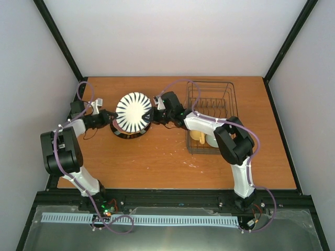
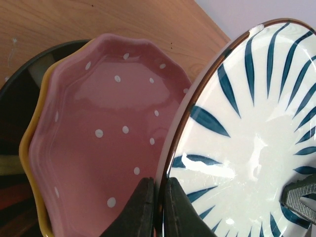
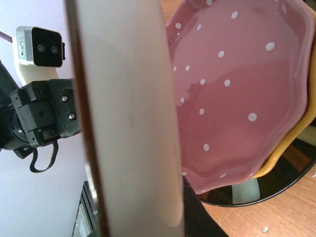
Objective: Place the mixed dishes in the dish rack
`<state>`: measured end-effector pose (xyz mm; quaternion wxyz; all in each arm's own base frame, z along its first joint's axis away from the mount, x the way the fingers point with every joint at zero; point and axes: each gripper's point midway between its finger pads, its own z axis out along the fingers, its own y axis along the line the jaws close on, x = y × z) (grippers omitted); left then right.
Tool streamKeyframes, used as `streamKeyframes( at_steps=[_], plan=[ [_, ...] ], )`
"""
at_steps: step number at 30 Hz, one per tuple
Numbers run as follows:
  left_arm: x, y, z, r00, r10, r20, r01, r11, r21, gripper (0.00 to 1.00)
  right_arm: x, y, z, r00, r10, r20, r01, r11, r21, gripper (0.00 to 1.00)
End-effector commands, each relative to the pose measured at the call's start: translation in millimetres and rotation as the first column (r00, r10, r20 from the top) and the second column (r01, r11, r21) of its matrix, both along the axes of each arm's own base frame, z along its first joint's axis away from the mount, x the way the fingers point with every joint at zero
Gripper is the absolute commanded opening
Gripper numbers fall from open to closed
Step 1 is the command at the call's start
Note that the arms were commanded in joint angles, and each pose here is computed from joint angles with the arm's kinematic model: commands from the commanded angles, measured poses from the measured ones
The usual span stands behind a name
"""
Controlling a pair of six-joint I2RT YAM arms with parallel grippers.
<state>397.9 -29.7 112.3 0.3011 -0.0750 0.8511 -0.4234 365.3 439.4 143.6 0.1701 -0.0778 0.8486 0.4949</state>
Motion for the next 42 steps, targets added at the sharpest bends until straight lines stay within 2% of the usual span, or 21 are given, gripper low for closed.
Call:
streamKeyframes(
  at_steps=[1,4,5,6,7,8,13,15,16,18,19,21,24,26,28,32,42],
  plan=[
    [3.4,-11.9,27.9,0.997,-0.057,0.057,0.062,0.994,-0.087,0.01,-12.8,15.3,45.3,0.985,0.073,0.156,-0.088,0.992,0.091,0.03],
    [6.2,-8.1,27.7,0.998,-0.040,0.052,0.043,0.997,-0.059,0.01,-14.9,8.8,61.8,0.979,0.062,0.194,-0.081,0.993,0.088,0.03],
    [7.7,-5.6,28.0,0.998,-0.029,0.048,0.031,0.999,-0.041,0.05,-15.1,5.4,67.9,0.976,0.053,0.210,-0.071,0.994,0.083,0.03],
    [9.9,-2.0,30.2,0.998,-0.012,0.054,0.013,1.000,-0.014,0.14,-16.5,2.4,75.5,0.973,0.046,0.227,-0.066,0.995,0.081,0.03],
    [8.5,0.5,30.5,0.999,0.003,0.040,-0.003,1.000,0.006,0.31,-17.9,-1.2,83.7,0.967,0.041,0.250,-0.062,0.995,0.077,0.03],
    [9.7,4.5,34.6,0.999,0.024,0.048,-0.026,0.999,0.037,0.42,-19.4,-5.4,92.3,0.962,0.036,0.272,-0.056,0.996,0.068,0.03],
    [13.9,25.2,91.3,0.962,0.132,0.238,-0.174,0.971,0.164,0.57,-32.6,-22.3,151.4,0.904,0.022,0.426,-0.031,0.999,0.014,0.03],
    [11.0,35.0,118.2,0.926,0.204,0.316,-0.270,0.946,0.180,0.76,-35.1,-34.3,172.8,0.878,-0.001,0.479,0.011,1.000,-0.019,0.03],
    [7.1,39.4,133.8,0.905,0.232,0.356,-0.313,0.931,0.187,0.79,-34.7,-42.8,185.2,0.862,-0.026,0.507,0.045,0.999,-0.026,0.03],
    [-2.5,49.6,161.4,0.859,0.285,0.425,-0.400,0.892,0.209,0.96,-31.3,-69.8,212.6,0.817,-0.102,0.567,0.159,0.986,-0.052,0.03],
    [-8.4,55.3,172.7,0.838,0.310,0.450,-0.442,0.868,0.225,0.99,-28.1,-88.3,224.0,0.788,-0.146,0.598,0.241,0.967,-0.080,0.03],
    [-21.4,63.9,191.4,0.800,0.337,0.497,-0.506,0.824,0.256,1.00,-21.4,-134.2,246.8,0.705,-0.261,0.660,0.436,0.893,-0.113,0.03],
    [-40.0,74.4,200.7,0.766,0.372,0.524,-0.574,0.762,0.299,1.00,-22.3,-210.9,270.0,0.536,-0.438,0.722,0.703,0.705,-0.094,0.03],
    [-49.3,80.5,204.8,0.744,0.398,0.537,-0.612,0.728,0.309,1.00,-23.0,-246.0,266.7,0.448,-0.503,0.739,0.812,0.575,-0.101,0.03],
    [-55.7,82.1,207.0,0.731,0.401,0.552,-0.628,0.712,0.314,1.00,-22.3,-264.6,258.4,0.400,-0.521,0.754,0.866,0.485,-0.124,0.03],
    [-62.6,84.1,199.4,0.731,0.401,0.552,-0.636,0.694,0.338,1.00,-14.3,-265.0,238.3,0.393,-0.520,0.759,0.886,0.435,-0.160,0.03],
    [-71.0,87.7,174.9,0.749,0.398,0.530,-0.633,0.668,0.393,1.00,20.4,-259.4,203.6,0.392,-0.478,0.786,0.894,0.398,-0.204,0.03]
  ],
)
